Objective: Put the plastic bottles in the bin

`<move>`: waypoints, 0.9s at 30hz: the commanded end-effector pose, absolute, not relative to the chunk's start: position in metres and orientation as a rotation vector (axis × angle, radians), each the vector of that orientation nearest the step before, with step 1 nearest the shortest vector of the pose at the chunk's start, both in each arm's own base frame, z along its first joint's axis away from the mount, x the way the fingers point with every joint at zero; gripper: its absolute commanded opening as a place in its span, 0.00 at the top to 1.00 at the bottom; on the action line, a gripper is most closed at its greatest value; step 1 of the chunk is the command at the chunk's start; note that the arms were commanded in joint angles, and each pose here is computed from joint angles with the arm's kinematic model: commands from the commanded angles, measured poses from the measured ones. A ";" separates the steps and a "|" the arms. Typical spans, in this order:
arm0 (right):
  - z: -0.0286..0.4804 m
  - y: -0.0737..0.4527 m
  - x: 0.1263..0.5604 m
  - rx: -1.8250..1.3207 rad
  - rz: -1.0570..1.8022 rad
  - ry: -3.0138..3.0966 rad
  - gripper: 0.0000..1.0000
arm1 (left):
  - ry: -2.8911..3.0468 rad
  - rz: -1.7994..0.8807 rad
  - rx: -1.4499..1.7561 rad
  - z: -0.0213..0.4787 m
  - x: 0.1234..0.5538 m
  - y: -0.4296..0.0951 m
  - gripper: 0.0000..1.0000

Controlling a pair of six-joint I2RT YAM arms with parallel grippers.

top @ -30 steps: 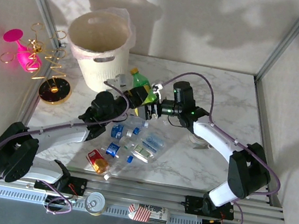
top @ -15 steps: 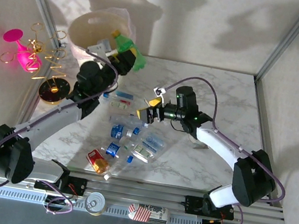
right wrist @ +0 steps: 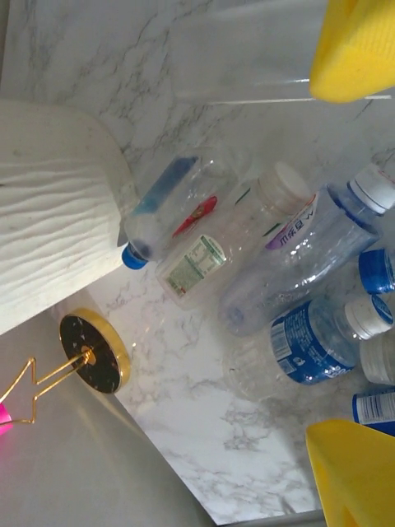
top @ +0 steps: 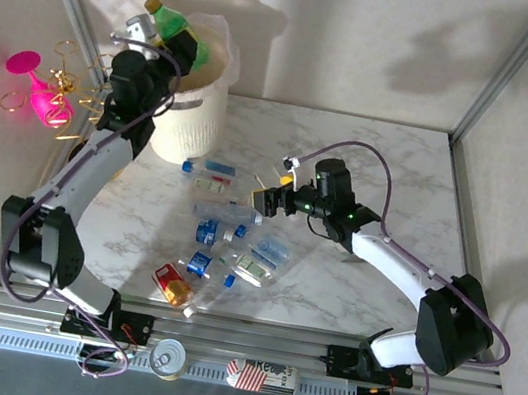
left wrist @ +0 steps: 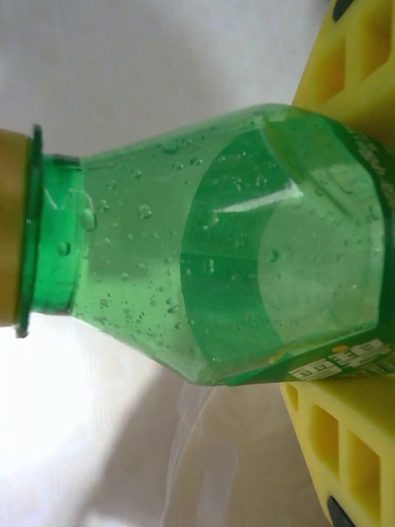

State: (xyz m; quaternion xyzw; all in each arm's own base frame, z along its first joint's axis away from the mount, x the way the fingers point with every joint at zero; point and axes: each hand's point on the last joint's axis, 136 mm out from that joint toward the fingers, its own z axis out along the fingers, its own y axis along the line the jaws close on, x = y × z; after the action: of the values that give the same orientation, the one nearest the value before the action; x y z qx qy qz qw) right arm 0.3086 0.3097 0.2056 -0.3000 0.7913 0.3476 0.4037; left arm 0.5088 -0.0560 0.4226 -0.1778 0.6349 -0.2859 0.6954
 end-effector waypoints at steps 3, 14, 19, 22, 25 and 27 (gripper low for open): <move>0.200 0.293 0.314 -0.695 0.786 2.052 0.01 | 1.539 -0.657 -0.412 0.398 0.543 -0.050 0.60; 0.190 0.283 0.314 -0.673 0.720 2.108 0.01 | 1.648 -0.586 -0.463 0.353 0.570 -0.043 0.48; 0.190 0.281 0.315 -0.670 0.706 2.116 0.01 | 1.637 -0.593 -0.464 0.360 0.568 -0.043 0.21; 0.192 0.283 0.318 -0.672 0.700 2.119 0.01 | 1.624 -0.609 -0.451 0.370 0.563 -0.045 0.13; 0.192 0.285 0.321 -0.676 0.696 2.127 0.01 | 1.595 -0.630 -0.428 0.388 0.554 -0.049 0.09; 0.193 0.287 0.323 -0.679 0.698 2.123 0.01 | 1.571 -0.646 -0.406 0.404 0.545 -0.053 0.07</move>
State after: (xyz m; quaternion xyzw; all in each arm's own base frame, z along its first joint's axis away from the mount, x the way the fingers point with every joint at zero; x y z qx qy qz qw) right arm 0.3133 0.2851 0.1811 -0.2694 0.8401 0.2791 0.3791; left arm 0.5662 -0.0462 0.3432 -0.2038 0.7244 -0.2572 0.6063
